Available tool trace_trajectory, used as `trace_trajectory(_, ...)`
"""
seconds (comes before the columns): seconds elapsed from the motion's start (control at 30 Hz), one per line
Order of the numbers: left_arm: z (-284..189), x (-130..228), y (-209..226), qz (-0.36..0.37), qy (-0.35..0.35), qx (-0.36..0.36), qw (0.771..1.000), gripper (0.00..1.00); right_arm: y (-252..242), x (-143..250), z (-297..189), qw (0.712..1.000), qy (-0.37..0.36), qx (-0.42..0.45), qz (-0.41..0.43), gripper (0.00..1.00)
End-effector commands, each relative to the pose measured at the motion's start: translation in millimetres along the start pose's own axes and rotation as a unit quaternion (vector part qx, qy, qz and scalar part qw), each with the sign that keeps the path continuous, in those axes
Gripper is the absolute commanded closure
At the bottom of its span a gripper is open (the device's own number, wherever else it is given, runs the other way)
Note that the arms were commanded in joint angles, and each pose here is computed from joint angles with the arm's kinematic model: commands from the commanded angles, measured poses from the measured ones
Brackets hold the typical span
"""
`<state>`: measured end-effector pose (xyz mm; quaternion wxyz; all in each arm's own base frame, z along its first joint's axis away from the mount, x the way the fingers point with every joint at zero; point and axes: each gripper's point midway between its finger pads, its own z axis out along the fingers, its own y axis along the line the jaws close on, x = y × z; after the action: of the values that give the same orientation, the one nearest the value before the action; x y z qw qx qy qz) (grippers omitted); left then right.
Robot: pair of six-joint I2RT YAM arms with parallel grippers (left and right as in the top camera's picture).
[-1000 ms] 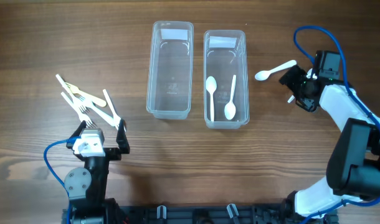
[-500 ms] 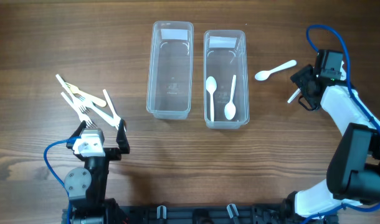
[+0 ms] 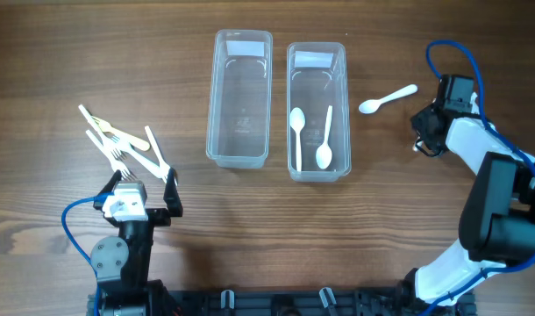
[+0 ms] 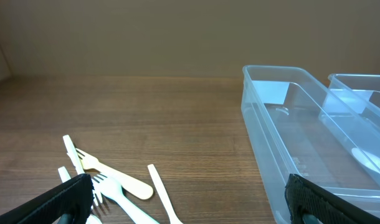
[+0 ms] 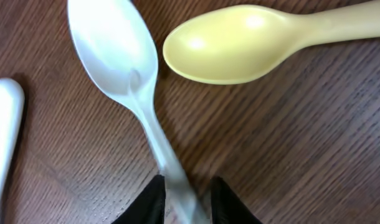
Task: Pack container
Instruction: 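Reach the right gripper to the spoons and grasp a white spoon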
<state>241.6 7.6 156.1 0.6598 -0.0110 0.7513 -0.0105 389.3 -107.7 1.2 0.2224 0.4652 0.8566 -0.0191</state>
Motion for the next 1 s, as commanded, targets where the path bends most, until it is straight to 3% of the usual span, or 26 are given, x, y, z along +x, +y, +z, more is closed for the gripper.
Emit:
trace_trajectory(0.0,0.2,0.8,-1.7,0.011,-0.002,0.004,1.000,0.00,-10.4,4.2,7.6,1.000,0.004,0.022,-0.002,0.93)
trace_trajectory(0.13,0.2,1.1,-1.7,0.010,-0.001,0.004,1.000,0.00,-9.9,-7.8,-8.7,0.999,-0.005,0.033,-0.034,0.96)
trace_trajectory(0.37,0.2,1.1,-1.7,0.010,-0.001,0.004,1.000,0.00,13.6,-66.5,-122.2,0.993,-0.105,-0.033,-0.035,0.96)
trace_trajectory(0.4,0.2,1.1,-1.7,0.010,-0.001,0.004,1.000,0.00,15.1,-71.7,-136.8,0.991,-0.120,-0.044,-0.039,0.92)
trace_trajectory(0.43,0.2,1.1,-1.7,0.010,-0.001,0.004,1.000,0.00,14.6,-73.4,-144.4,0.990,-0.126,-0.049,-0.038,0.76)
trace_trajectory(0.47,0.2,1.1,-1.7,0.010,-0.001,0.004,1.000,0.00,14.0,-72.8,-144.8,0.990,-0.126,-0.048,-0.043,0.51)
trace_trajectory(0.5,0.2,1.1,-1.7,0.010,-0.001,0.004,1.000,0.00,12.6,-70.2,-140.1,0.991,-0.120,-0.042,-0.048,0.35)
trace_trajectory(0.8,0.2,1.0,-1.7,0.010,-0.001,0.004,1.000,0.00,-13.8,-16.8,-22.7,0.996,-0.002,0.061,-0.066,0.34)
trace_trajectory(0.97,0.2,1.1,-1.7,0.010,-0.001,0.004,1.000,0.00,-15.9,-11.3,-8.5,0.996,0.005,0.068,-0.059,0.36)
